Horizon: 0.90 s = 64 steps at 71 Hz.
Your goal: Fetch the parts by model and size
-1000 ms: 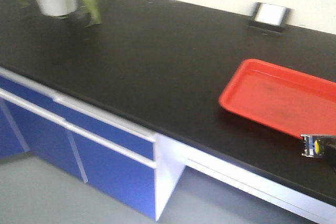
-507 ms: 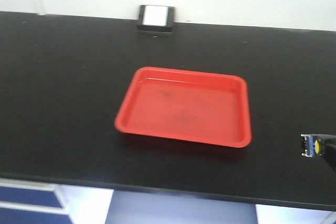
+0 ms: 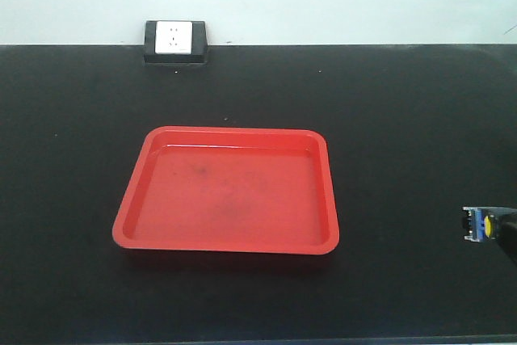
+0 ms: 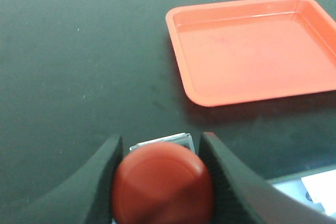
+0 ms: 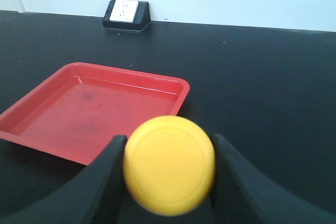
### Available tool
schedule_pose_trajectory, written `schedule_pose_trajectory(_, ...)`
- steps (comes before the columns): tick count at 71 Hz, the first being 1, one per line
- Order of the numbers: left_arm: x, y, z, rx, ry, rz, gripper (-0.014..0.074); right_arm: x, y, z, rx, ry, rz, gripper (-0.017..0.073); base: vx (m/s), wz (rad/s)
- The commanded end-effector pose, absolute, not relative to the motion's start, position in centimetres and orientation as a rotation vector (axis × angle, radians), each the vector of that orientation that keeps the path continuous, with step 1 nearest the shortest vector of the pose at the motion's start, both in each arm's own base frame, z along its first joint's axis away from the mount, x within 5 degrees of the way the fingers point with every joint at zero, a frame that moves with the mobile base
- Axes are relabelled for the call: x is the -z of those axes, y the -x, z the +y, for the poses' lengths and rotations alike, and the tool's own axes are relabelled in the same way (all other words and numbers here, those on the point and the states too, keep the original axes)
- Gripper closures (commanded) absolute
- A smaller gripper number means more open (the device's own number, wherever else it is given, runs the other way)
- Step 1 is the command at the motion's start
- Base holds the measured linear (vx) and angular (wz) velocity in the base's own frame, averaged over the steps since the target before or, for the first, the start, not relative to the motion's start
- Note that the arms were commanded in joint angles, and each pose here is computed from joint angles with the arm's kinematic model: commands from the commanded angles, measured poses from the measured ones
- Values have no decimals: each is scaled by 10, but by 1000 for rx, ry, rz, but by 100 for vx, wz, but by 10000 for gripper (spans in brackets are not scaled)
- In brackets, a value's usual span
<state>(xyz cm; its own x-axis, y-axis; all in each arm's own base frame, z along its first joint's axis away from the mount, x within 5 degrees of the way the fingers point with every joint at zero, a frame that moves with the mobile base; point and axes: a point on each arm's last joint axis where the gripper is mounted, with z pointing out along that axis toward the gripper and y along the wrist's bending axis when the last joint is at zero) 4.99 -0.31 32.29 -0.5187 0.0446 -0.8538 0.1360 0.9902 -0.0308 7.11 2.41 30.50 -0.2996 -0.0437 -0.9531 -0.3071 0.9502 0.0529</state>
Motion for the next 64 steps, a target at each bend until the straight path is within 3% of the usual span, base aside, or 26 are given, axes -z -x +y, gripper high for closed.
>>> schedule_pose_trajectory(1,-335,-53,-5,130,-130,2039,591,-321,-73,24,-265,251,1763,569,10,-1)
schedule_pose_trajectory(64,-335,-53,-5,130,-130,2035,591,-320,-74,25,-269,251,1772,569,2,0)
